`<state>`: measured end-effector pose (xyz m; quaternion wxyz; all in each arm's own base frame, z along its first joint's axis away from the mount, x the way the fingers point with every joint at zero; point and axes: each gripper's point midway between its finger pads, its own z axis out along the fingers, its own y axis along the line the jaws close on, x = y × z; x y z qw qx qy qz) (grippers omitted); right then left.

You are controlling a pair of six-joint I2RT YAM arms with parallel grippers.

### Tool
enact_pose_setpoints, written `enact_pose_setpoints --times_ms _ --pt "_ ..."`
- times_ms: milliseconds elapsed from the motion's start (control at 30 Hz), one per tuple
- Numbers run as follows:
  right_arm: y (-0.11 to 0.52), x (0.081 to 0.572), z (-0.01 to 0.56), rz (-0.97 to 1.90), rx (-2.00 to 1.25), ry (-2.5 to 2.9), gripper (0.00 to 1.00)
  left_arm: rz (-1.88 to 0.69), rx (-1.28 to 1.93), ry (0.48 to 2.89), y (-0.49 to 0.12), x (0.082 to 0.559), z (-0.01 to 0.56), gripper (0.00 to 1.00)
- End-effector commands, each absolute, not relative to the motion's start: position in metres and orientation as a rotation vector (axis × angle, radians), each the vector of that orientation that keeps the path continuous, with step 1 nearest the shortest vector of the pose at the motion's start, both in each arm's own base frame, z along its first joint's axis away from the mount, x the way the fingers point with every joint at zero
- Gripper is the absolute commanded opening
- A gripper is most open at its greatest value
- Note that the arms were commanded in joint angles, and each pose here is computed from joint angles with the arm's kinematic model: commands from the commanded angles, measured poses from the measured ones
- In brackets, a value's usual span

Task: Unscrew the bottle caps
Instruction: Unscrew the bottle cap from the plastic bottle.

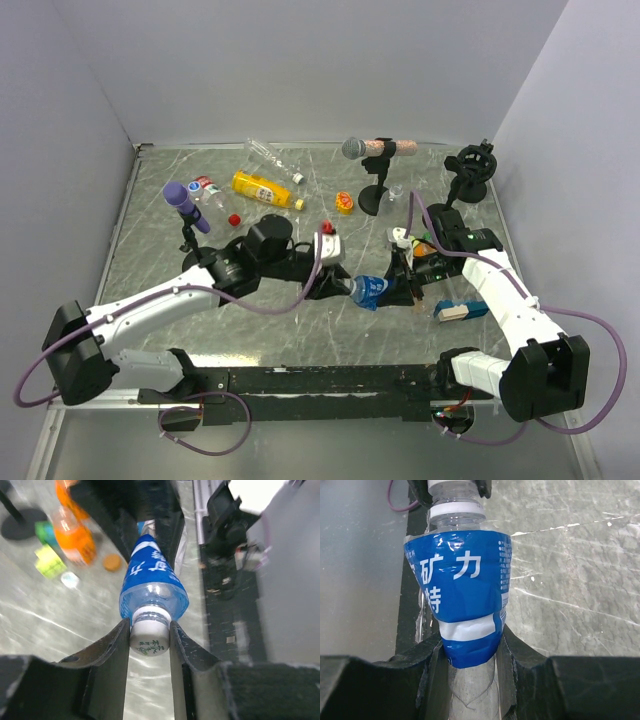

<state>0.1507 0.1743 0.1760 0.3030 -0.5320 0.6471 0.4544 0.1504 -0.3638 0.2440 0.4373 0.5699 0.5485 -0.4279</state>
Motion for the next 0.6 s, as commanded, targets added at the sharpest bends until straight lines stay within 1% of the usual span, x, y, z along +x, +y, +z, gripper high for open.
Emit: enact_pose_setpoints --times_ms 0,67,133,200,300,400,567 --pt "0.177 0.153 0.178 1.188 -1.428 1.668 0.16 -1.352 1.19 1.69 -0.374 0.141 0.269 0.06" --pt "0.177 0.153 0.178 1.192 -1.426 1.667 0.16 -1.47 1.092 1.839 -0.378 0.135 0.265 0.05" --pt "0.177 0.153 0.178 1.192 -1.426 1.667 0.16 -1.597 1.011 1.931 -0.381 0.127 0.266 0.04" --pt "0.177 0.153 0.178 1.191 -1.427 1.668 0.16 -1.658 0.913 2.012 -0.381 0.124 0.267 0.03" --pt "0.177 0.153 0.178 1.19 -1.426 1.668 0.16 -1.665 0.728 2.12 -0.377 0.13 0.269 0.02" --pt "0.177 0.153 0.178 1.19 -1.427 1.67 0.16 -1.619 0.557 2.204 -0.372 0.143 0.269 0.01" --pt "0.177 0.153 0.179 1.187 -1.428 1.667 0.16 -1.618 0.465 2.253 -0.372 0.148 0.263 0.01"
